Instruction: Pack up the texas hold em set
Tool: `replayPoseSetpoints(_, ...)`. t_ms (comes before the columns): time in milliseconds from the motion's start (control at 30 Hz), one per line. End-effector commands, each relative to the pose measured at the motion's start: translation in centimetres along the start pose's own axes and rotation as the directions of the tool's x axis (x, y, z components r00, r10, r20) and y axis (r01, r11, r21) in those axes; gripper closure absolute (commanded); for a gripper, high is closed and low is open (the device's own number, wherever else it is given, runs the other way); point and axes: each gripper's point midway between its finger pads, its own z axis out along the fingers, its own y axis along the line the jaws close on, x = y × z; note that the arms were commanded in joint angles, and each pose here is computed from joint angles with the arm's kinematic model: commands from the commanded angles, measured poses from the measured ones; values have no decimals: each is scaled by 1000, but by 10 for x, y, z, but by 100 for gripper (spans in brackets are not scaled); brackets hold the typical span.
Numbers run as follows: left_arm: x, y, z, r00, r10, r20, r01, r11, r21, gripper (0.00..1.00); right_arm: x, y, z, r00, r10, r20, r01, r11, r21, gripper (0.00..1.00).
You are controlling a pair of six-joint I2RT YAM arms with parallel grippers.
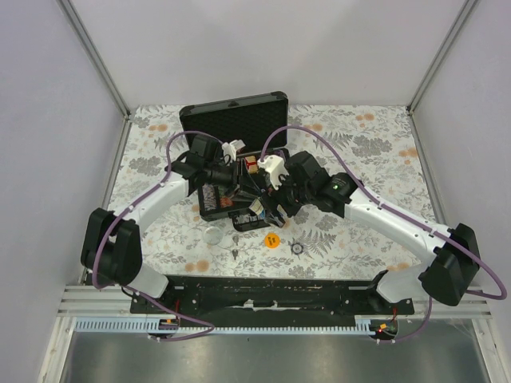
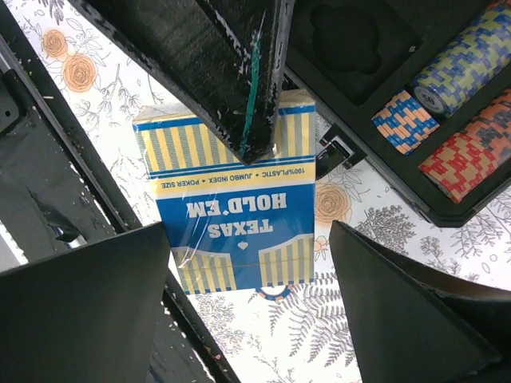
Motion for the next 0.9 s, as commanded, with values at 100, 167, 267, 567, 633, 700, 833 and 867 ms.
replayPoseSetpoints(100,-19,-15,-15,982,102,162,-90,993,-81,98,-25,-7,-25,992,-16,127,6,997,78,2)
replayPoseSetpoints(167,-29,-12,-22,964,123,236,-93,987,-134,98,-27,-9,-32,990,-12,144,-2,995,100,2)
replayPoseSetpoints(267,-47,-2,-33,925,147,350,-69,972,-226,98,-27,-17,-38,987,-5,158,-20,988,153,2)
replayPoseSetpoints(567,-77,41,-51,778,76,624,144,945,-294,98,-20,-45,-45,980,86,179,-140,939,315,2)
replayPoseSetpoints(633,-80,42,-47,761,61,646,144,955,-260,98,-22,-47,-45,977,113,182,-168,931,323,2)
replayPoseSetpoints(700,-85,45,-46,738,39,674,157,961,-227,98,-25,-44,-45,974,141,177,-191,931,310,2)
replayPoseSetpoints(833,-95,45,-46,705,46,708,147,967,-209,98,-30,-39,-39,963,193,190,-242,929,280,2)
replayPoseSetpoints(867,-96,46,-46,699,47,714,149,966,-209,98,-29,-39,-38,960,203,192,-252,928,275,2)
